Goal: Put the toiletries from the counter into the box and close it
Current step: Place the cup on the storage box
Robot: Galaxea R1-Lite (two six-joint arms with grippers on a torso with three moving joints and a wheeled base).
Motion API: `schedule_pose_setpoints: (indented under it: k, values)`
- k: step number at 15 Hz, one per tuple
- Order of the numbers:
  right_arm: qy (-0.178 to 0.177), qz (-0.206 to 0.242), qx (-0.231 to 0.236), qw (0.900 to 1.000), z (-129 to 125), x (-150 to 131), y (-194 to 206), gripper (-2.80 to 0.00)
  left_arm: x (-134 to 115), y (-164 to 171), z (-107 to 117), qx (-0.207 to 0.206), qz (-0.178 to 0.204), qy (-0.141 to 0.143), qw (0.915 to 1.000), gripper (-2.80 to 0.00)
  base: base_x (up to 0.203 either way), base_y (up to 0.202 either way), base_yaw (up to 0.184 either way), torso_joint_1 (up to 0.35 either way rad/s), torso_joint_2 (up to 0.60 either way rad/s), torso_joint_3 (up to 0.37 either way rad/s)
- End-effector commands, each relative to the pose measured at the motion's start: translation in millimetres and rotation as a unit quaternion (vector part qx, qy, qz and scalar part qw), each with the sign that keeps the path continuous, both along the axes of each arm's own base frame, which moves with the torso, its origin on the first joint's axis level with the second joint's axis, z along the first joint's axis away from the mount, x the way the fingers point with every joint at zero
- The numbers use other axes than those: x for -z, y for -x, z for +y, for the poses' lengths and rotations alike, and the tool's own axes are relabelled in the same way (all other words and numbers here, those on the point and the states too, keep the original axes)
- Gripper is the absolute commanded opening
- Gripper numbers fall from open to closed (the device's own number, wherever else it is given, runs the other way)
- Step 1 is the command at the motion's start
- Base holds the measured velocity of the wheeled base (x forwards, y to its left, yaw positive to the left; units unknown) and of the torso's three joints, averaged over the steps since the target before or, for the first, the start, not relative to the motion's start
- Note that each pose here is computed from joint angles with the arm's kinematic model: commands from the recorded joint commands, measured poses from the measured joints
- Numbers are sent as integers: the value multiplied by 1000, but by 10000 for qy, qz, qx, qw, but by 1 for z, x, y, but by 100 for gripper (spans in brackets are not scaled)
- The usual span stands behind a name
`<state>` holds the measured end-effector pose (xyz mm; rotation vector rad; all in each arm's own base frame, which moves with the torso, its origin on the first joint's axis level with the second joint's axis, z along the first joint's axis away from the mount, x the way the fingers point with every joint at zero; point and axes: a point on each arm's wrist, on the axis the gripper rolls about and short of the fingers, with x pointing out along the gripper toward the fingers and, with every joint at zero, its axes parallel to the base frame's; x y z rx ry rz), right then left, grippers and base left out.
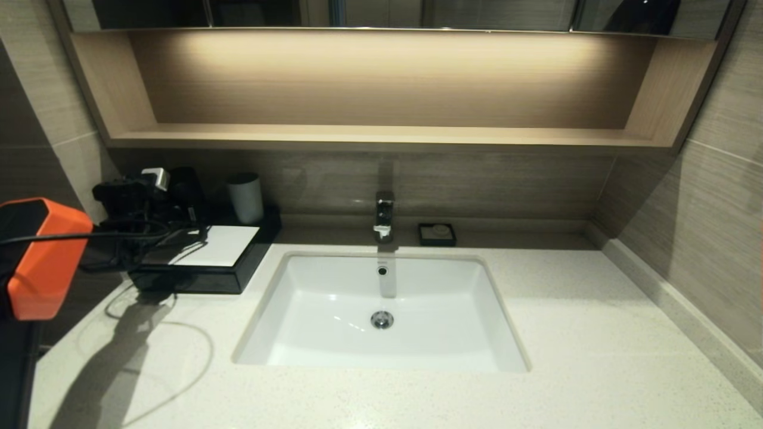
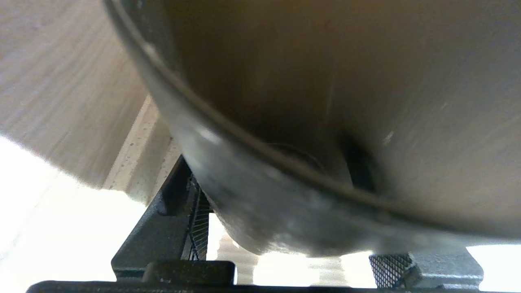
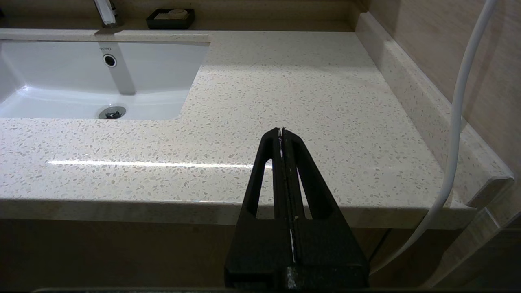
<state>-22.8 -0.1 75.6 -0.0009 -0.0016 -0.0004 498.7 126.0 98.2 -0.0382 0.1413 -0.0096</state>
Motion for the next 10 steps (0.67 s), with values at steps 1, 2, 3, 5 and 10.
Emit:
schedule_pose_setpoints:
  k: [1, 2, 3, 5, 10]
  values:
    - [3, 8, -2, 10000, 0, 0, 0, -280, -1, -4, 1, -3, -45, -5, 10000, -280, 0, 0, 0, 0, 0, 0]
    - [3, 8, -2, 10000, 0, 0, 0, -280, 0, -6, 1, 6, -68, -16, 10000, -280, 0, 0, 0, 0, 0, 0]
    - [3, 4, -2, 10000, 0, 0, 0, -280, 0, -8, -1, 31, -66, -16, 10000, -280, 0, 0, 0, 0, 0, 0]
    - [3, 8, -2, 10000, 0, 0, 0, -280, 4, -11, -4, 66, -30, -3, 10000, -280, 0, 0, 0, 0, 0, 0]
    - [3, 8, -2, 10000, 0, 0, 0, -280, 8, -17, -6, 43, -32, -9, 10000, -280, 0, 0, 0, 0, 0, 0]
